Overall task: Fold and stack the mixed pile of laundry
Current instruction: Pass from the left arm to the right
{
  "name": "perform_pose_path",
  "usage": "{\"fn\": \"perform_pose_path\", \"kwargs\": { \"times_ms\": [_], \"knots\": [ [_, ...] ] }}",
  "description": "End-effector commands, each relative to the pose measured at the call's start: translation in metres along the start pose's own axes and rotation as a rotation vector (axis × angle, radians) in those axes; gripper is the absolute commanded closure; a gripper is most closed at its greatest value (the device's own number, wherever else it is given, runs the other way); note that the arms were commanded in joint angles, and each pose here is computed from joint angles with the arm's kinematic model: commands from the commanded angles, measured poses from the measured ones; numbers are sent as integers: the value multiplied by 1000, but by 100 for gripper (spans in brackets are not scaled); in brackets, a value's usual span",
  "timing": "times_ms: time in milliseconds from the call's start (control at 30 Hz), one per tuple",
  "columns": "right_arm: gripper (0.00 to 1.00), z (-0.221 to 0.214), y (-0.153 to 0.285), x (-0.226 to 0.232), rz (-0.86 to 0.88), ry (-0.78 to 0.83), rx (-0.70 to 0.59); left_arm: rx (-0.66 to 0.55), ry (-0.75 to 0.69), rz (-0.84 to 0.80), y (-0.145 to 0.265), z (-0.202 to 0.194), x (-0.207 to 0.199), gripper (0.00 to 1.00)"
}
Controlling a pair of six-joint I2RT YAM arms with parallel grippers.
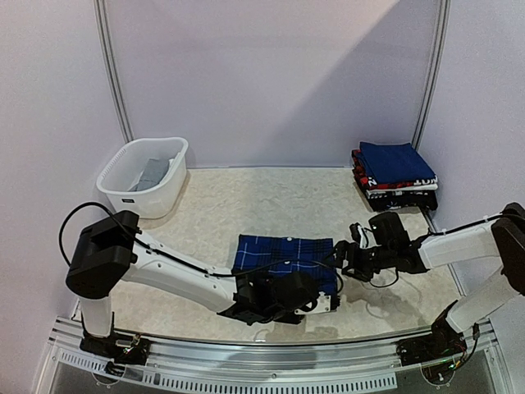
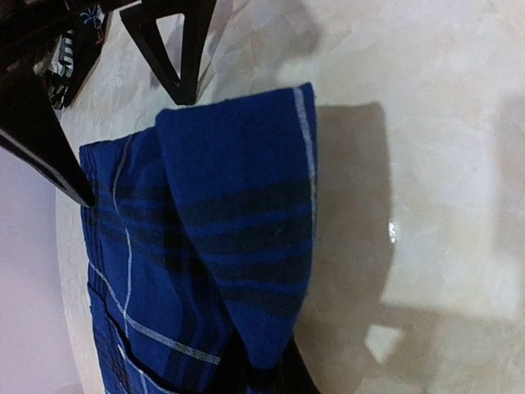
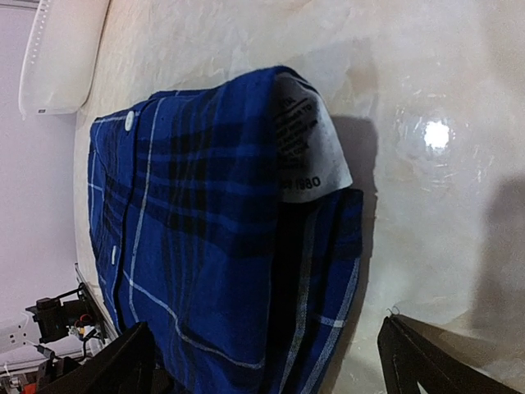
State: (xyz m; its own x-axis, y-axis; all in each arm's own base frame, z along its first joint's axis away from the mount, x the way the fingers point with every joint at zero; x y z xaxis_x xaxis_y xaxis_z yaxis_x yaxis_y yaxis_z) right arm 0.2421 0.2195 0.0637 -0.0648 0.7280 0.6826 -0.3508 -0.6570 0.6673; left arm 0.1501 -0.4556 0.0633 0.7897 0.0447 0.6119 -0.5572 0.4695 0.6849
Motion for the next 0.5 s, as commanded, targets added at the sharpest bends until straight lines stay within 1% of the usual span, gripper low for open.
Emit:
{"fn": "perform_pose_path", "kwargs": {
  "times_ms": [0,200,267,467],
  "knots": [
    [5,-2,-8,2,55,-16,21,-38,66,28,5,3,16,100],
    [8,-3,-12,6,92,-31,40,-41,79,42,7,0,19,100],
    [8,-4,-13,8,105,-38,45,-71,105,62,9,4,24,100],
    [10,-3,-16,10,130,-51,49,-102,134,73,15,7,30,100]
  ]
}}
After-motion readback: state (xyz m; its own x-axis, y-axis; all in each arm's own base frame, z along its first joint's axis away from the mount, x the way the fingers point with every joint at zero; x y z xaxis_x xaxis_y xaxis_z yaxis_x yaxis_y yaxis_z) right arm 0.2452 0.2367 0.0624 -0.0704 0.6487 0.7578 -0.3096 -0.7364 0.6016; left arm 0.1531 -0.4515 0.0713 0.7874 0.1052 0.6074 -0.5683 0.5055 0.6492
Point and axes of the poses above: each gripper's point midway between its finger pads, its own y axis back along the fingers, its own x axis along the line the jaws close on, z = x × y, the point moved 3 cm from there along y, back along the fingers, and after that the axes turned 2 degrees about y, right-handed, at the moved point
